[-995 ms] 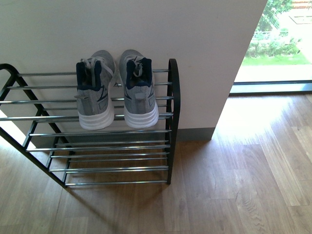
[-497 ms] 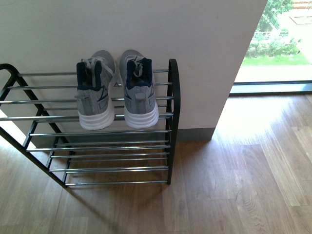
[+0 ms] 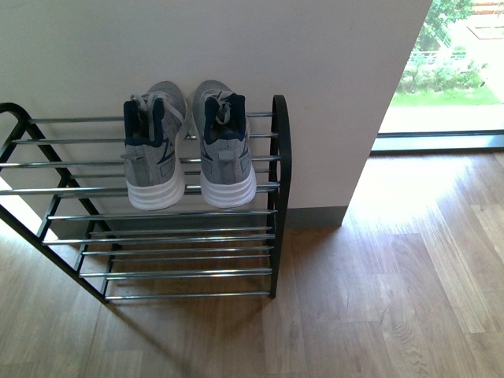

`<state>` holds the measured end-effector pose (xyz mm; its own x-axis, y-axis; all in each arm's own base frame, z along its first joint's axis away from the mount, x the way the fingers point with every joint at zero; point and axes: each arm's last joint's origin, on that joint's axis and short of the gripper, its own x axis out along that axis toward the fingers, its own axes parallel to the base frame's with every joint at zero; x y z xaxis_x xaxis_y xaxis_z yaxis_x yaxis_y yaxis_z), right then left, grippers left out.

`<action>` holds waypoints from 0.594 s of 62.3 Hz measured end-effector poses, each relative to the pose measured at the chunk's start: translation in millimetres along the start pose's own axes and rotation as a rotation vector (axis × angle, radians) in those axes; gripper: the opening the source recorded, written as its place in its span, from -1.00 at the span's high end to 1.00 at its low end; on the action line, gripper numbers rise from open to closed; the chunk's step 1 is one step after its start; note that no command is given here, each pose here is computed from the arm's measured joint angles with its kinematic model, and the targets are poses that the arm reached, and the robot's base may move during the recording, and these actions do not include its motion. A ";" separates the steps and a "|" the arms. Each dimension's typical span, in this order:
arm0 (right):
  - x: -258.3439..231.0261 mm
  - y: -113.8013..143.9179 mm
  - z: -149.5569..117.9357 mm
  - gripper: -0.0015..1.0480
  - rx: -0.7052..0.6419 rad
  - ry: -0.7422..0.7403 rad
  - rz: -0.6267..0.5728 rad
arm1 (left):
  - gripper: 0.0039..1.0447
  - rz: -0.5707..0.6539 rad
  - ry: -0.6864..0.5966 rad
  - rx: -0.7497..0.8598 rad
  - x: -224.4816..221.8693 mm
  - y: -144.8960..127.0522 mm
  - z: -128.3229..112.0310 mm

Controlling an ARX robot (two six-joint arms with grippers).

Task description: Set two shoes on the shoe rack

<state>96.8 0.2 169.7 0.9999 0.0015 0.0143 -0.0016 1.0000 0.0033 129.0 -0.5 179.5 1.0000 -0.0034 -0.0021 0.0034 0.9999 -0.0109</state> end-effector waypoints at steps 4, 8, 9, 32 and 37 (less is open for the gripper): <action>0.0 0.0 0.0 -0.82 0.000 0.000 0.000 | 0.98 0.000 -0.002 0.000 -2.9 0.0 -1.5; 0.0 0.0 0.0 -0.82 0.000 0.000 0.000 | 0.98 0.000 -0.003 0.000 -5.3 0.0 -3.9; 0.0 0.0 0.0 -0.82 0.000 0.000 0.000 | 0.98 0.000 -0.007 0.000 -5.6 0.0 -5.1; 0.0 0.0 0.0 -0.82 0.000 0.000 0.000 | 0.98 0.000 -0.016 0.001 -14.2 0.1 -8.5; 0.0 0.0 0.0 -0.82 0.000 0.000 0.000 | 0.98 0.000 -0.017 0.001 -15.8 0.1 -8.4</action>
<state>96.8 0.2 169.7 0.9999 0.0015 0.0143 -0.0016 1.0000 0.0033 113.2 -0.4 171.1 0.9999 -0.0034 0.0151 0.0036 0.9999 -0.0097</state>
